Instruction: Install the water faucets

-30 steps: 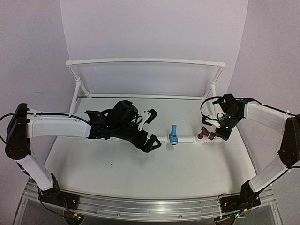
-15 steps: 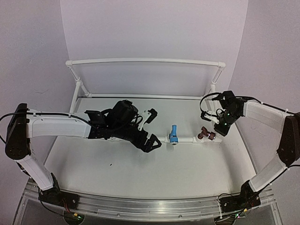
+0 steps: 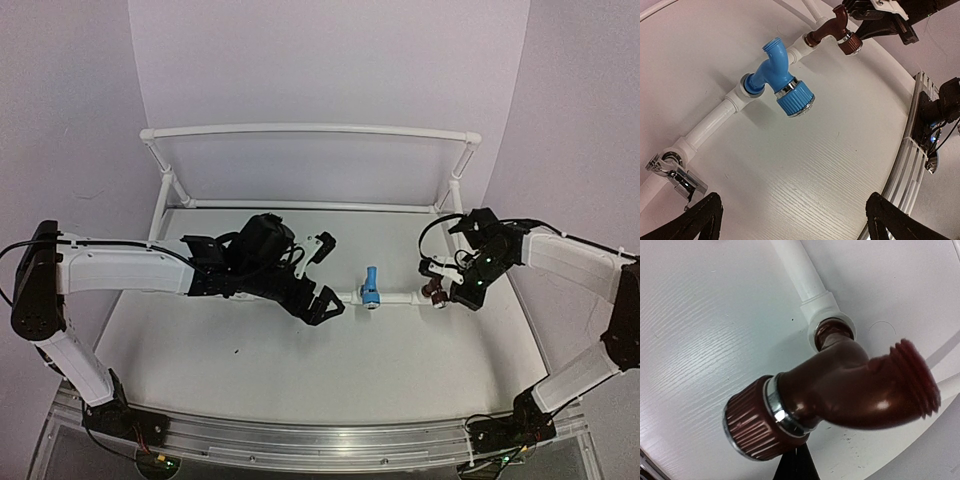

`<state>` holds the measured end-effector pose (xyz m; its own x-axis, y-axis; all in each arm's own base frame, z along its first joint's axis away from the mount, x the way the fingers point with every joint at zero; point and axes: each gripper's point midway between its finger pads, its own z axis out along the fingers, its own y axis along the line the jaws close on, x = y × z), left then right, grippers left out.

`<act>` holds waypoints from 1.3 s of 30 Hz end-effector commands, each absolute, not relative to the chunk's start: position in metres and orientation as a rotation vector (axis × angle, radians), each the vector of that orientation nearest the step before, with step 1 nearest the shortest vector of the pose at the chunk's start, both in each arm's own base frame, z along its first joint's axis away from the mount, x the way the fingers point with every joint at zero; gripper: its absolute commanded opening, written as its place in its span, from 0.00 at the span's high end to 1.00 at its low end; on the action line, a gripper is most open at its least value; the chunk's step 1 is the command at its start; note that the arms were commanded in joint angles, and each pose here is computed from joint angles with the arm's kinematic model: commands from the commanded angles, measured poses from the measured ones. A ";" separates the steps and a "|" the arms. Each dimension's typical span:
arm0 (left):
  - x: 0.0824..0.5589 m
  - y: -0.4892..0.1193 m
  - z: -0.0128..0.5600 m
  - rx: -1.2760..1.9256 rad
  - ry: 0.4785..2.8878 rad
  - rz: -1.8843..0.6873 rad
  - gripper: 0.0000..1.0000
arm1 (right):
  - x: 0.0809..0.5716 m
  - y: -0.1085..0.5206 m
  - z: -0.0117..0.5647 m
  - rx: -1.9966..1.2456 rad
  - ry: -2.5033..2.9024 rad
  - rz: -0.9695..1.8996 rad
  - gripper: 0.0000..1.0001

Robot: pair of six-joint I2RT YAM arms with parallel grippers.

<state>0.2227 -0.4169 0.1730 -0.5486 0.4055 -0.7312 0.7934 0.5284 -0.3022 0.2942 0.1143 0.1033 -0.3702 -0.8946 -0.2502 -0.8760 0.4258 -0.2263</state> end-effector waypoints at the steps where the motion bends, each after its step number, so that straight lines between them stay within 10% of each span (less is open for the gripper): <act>1: 0.227 -0.427 0.202 0.940 2.099 -0.916 0.00 | 0.288 0.131 0.114 -1.507 2.256 -0.048 1.00; 39: 0.226 -0.417 0.204 0.904 2.103 -0.902 0.00 | 0.371 0.193 0.126 -1.142 2.265 -0.303 1.00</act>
